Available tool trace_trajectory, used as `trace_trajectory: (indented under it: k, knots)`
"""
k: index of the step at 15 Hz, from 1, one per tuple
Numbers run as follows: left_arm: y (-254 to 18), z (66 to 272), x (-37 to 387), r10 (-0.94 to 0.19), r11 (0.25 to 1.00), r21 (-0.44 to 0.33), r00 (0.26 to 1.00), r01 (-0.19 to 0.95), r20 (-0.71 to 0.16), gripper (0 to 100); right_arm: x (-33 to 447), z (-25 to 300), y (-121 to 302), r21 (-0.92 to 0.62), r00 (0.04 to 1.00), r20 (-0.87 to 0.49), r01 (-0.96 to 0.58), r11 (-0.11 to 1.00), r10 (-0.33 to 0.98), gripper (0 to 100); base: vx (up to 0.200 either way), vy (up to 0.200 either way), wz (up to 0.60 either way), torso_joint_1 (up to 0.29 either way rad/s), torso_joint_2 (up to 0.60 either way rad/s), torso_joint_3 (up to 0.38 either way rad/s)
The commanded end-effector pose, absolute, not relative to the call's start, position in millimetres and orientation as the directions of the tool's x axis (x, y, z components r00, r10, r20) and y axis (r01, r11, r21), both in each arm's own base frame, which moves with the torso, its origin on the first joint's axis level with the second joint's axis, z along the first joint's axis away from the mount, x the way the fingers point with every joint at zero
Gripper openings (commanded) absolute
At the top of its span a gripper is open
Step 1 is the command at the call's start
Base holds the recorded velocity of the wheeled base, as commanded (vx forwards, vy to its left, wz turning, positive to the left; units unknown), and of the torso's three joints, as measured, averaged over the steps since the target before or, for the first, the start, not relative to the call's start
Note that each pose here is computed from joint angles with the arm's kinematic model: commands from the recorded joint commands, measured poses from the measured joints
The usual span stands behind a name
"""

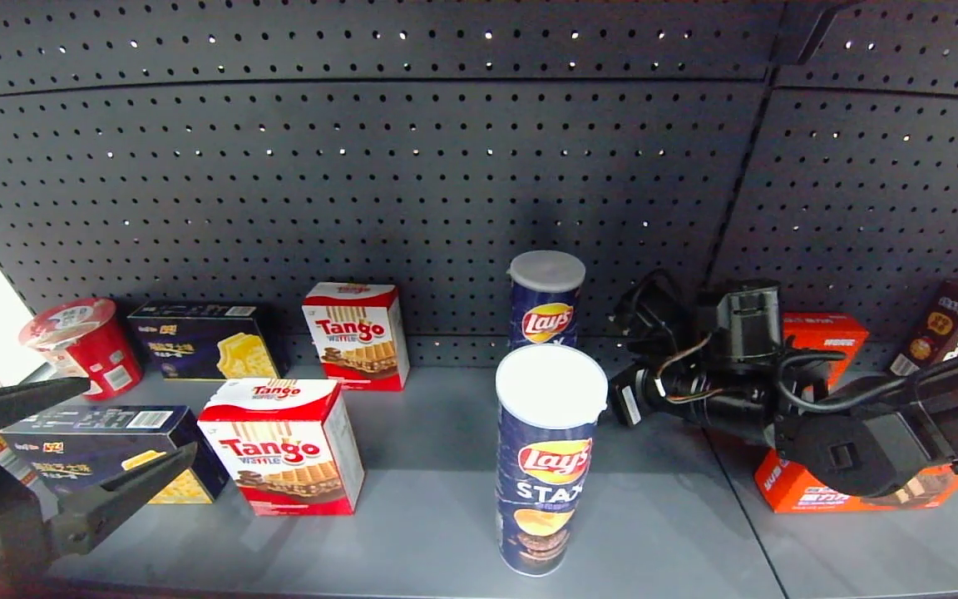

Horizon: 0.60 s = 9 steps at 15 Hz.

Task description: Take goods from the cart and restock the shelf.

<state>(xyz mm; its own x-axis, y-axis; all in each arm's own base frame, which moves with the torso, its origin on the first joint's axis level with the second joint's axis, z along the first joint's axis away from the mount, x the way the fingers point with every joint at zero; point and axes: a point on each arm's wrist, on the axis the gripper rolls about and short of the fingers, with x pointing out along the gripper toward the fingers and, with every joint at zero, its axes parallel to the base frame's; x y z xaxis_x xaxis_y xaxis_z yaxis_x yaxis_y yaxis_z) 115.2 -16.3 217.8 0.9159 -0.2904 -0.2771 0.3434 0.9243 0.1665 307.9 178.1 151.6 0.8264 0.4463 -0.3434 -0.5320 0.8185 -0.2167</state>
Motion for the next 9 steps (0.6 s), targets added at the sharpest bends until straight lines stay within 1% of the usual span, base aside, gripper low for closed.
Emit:
trace_trajectory:
  k: [1,6,9]
  knots:
    - [-16.2,218.4,114.2,-0.291,0.924,0.168,0.917,0.343,-0.272,100,308.8,148.5,179.2,-0.217,0.823,-0.351,-0.535,0.817,0.446,100,0.0,0.0,0.0,0.0,0.0,0.0]
    - [-16.0,218.7,112.8,-0.291,0.926,0.163,0.919,0.341,-0.267,100,312.5,149.6,171.8,-0.217,0.835,-0.348,-0.514,0.83,0.426,100,0.0,0.0,0.0,0.0,0.0,0.0]
    - [-16.1,219.1,112.9,-0.291,0.926,0.164,0.919,0.34,-0.266,100,318.5,148.3,176.4,-0.217,0.835,-0.344,-0.516,0.829,0.429,100,0.0,0.0,0.0,0.0,0.0,0.0]
